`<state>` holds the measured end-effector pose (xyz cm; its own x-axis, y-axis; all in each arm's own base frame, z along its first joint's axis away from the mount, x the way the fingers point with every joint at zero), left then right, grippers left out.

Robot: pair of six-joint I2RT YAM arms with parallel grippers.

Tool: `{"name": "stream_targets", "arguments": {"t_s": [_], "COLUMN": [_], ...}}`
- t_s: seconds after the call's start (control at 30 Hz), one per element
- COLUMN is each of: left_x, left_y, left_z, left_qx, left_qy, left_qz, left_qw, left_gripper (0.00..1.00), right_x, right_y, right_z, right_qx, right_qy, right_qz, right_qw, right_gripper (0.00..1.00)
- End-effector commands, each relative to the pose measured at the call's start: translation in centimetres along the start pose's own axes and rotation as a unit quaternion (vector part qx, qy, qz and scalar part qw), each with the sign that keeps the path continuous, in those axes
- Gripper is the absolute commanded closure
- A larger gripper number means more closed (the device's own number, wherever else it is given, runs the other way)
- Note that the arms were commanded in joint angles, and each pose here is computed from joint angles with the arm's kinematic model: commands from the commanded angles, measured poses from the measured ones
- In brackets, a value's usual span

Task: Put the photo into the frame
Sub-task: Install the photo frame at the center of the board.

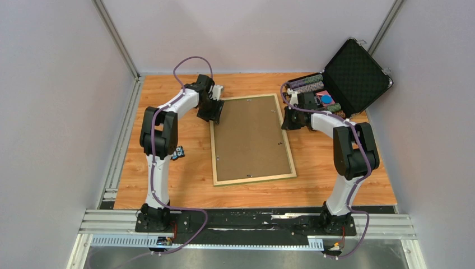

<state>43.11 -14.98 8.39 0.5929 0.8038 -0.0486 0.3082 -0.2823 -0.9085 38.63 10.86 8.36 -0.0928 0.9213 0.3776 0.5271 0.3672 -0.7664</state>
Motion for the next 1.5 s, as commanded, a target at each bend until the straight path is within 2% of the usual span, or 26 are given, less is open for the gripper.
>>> {"name": "stream_targets", "arguments": {"t_s": [0.0, 0.27, 0.97, 1.23, 1.47], "left_x": [0.3, 0.3, 0.4, 0.5, 0.8], "left_y": [-0.3, -0.1, 0.0, 0.2, 0.2], "left_z": [0.1, 0.2, 0.3, 1.1, 0.9], "left_qx": [0.007, 0.010, 0.023, 0.044, 0.034], "left_qy": [0.024, 0.031, 0.055, 0.089, 0.123], "left_qz": [-0.009, -0.007, 0.003, -0.002, -0.024], "left_qw": [1.000, 0.999, 0.998, 0.995, 0.992], "left_gripper": [0.39, 0.54, 0.73, 0.79, 0.84], "right_x": [0.2, 0.2, 0.2, 0.1, -0.1], "right_y": [-0.8, -0.8, -0.6, -0.5, -0.4], "right_z": [0.8, 0.6, 0.7, 0.5, 0.4], "right_qx": [0.020, 0.017, 0.021, 0.020, 0.020], "right_qy": [-0.021, -0.023, -0.023, -0.028, -0.034], "right_qz": [-0.001, 0.001, -0.001, 0.001, 0.005], "right_qw": [1.000, 1.000, 1.000, 0.999, 0.999], "right_gripper": [1.00, 1.00, 1.00, 1.00, 1.00]}}
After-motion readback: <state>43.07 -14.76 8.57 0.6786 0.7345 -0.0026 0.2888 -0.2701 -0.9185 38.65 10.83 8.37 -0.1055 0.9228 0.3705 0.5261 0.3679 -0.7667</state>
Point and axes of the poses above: each gripper's point midway between its finger pads, its own y axis out along the fingers, its own x axis along the line the jaws close on, z = x × y, the point moved 6 cm from there along -y, back along the fingers, and after that the axes turned 14 degrees about y, right-handed, at the moved point
